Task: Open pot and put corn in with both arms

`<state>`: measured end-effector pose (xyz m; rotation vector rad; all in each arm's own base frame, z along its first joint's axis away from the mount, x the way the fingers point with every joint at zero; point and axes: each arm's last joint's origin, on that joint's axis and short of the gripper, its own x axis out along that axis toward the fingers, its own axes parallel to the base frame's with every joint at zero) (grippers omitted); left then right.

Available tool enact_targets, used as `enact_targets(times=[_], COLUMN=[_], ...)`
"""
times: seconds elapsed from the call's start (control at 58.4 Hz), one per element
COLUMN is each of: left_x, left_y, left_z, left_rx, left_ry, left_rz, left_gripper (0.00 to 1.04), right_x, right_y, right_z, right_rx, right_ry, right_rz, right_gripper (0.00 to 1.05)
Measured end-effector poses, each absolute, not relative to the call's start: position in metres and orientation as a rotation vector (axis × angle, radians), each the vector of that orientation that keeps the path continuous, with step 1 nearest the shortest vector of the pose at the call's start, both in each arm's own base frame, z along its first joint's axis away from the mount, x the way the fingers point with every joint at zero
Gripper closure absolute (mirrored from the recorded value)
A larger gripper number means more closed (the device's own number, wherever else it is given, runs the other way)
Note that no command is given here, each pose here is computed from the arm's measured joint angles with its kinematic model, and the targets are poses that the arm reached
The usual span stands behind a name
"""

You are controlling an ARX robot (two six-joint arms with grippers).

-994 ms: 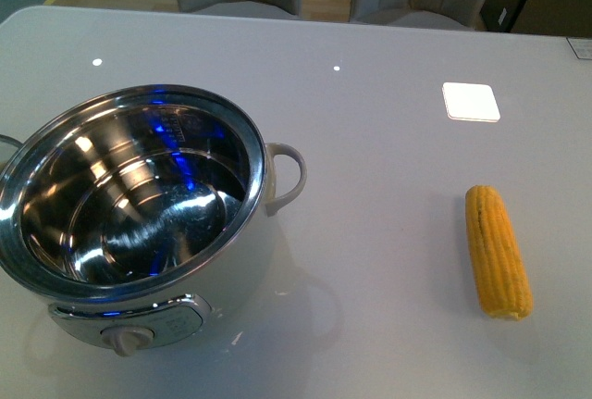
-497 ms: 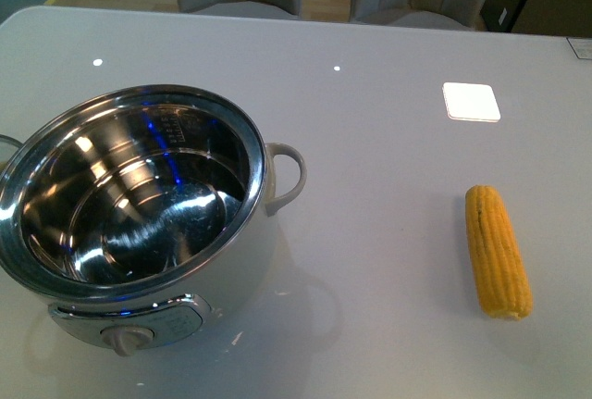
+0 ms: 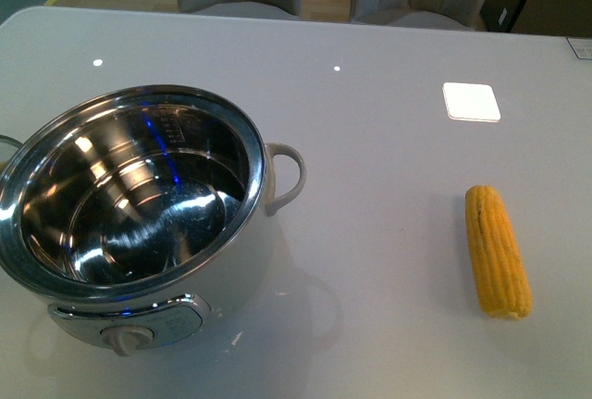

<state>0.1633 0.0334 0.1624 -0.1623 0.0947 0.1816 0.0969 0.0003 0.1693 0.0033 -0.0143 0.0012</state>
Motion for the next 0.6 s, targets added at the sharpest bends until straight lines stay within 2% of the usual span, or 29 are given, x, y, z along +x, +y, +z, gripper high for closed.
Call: enact_targets(times=[0.086, 0.137, 0.48, 0.514, 0.6], left_x=[0.160, 0.157, 0.137, 0.136, 0.133], left_y=[0.029, 0.026, 0.011, 0.009, 0.001], left_z=[0.163, 0.164, 0.166, 0.166, 0.168], left_rx=[-0.080, -0.052, -0.014, -0.013, -0.011], left_ry=[0.021, 0.012, 0.004, 0.002, -0.002], left_rz=[0.032, 0.010, 0.009, 0.032, 0.002], left_gripper=[0.24, 0.33, 0.96, 1.01, 1.01], right_x=[0.097, 0.097, 0.097, 0.097, 0.097], right_y=[0.000, 0.000, 0.000, 0.000, 0.000], right_z=[0.169, 0.169, 0.169, 0.169, 0.169], right_rx=[0.003, 0.003, 0.003, 0.003, 0.003], right_ry=[-0.015, -0.014, -0.014, -0.014, -0.014], right_rz=[0.001, 0.001, 0.001, 0.001, 0.001], right_gripper=[0.09, 0.09, 0.09, 0.09, 0.09])
